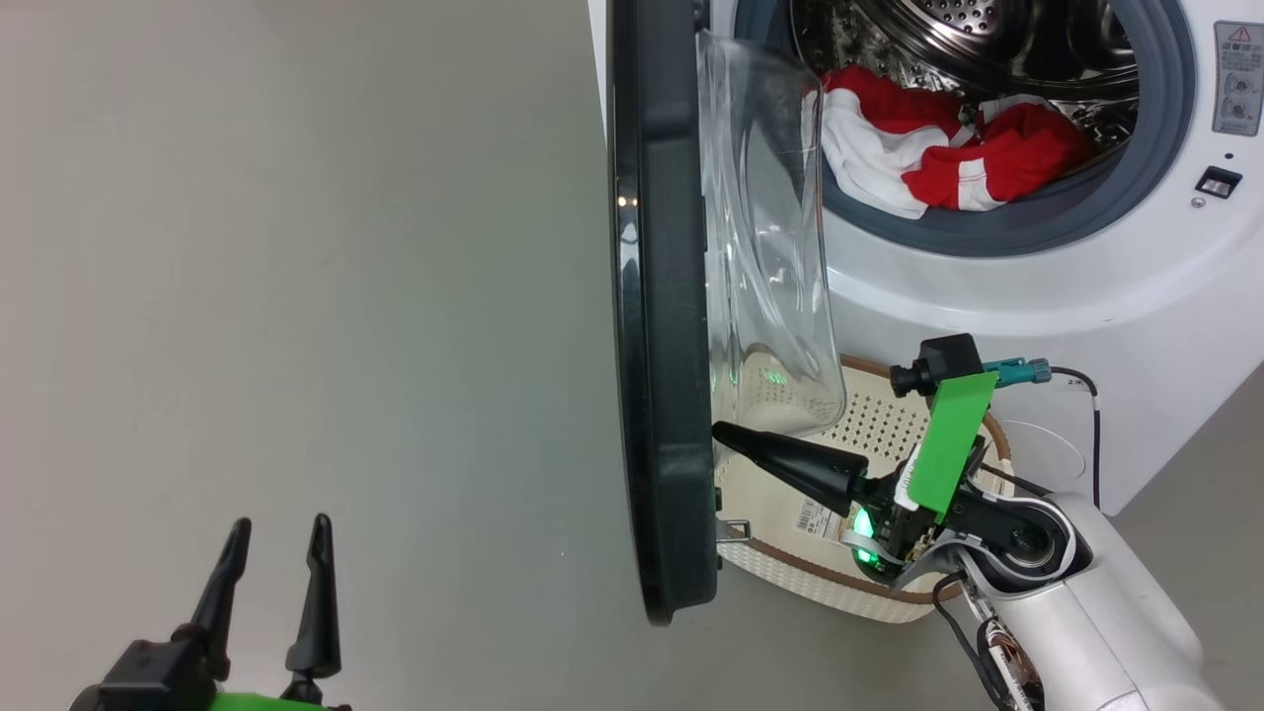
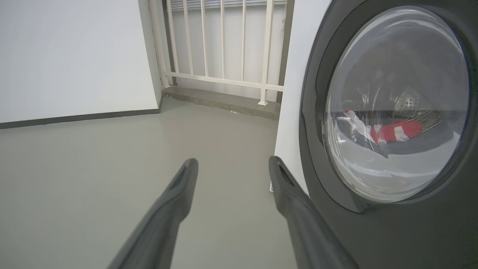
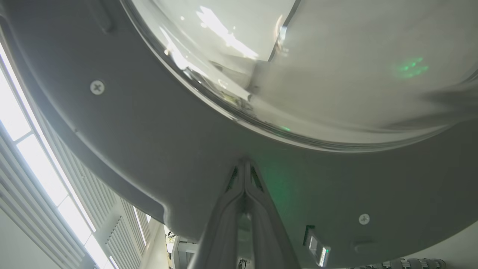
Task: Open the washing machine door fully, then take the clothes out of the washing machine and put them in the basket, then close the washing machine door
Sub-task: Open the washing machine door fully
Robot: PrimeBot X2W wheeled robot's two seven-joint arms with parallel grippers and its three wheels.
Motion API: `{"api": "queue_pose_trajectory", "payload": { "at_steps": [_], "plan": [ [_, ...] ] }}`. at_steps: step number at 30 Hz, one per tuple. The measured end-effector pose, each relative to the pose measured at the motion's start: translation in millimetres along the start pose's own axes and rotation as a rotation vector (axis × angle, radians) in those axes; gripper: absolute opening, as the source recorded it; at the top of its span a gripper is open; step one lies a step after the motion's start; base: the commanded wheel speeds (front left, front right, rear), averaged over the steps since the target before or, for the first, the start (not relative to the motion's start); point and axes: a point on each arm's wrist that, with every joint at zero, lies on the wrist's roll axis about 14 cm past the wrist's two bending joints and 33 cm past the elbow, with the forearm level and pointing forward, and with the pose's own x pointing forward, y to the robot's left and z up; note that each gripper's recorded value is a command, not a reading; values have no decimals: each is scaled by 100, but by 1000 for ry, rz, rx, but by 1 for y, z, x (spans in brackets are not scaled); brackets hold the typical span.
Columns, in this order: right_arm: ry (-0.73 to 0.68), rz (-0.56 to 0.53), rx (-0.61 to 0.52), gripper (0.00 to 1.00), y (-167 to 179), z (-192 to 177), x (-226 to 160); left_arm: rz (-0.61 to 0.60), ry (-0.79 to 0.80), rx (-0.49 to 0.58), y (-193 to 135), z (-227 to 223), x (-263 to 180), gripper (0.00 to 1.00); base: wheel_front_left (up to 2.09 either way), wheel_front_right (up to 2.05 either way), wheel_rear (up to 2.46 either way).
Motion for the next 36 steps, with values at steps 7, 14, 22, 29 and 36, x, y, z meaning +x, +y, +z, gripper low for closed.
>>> {"api": "queue_pose_trajectory", "payload": {
  "at_steps": [7, 14, 22, 29, 36],
  "plan": [
    [-22, 3, -19, 0, 6, 4, -3, -14, -3, -11, -5, 0, 0, 100, 0, 0, 0],
    [-60, 18, -54, 0, 18, 9, -11, -41, -5, -15, -12, 0, 3, 100, 0, 0, 0],
    [-192, -4, -116, 100, 22, 24, -37, -87, -9, -24, -26, -1, 10, 100, 0, 0, 0],
    [-380, -36, -210, 100, 29, 43, -73, -138, -13, -34, -42, -1, 18, 100, 0, 0, 0],
    [-591, -127, -383, 100, 33, 61, -114, -182, -16, -41, -57, -1, 24, 100, 0, 0, 0]
  ]
}}
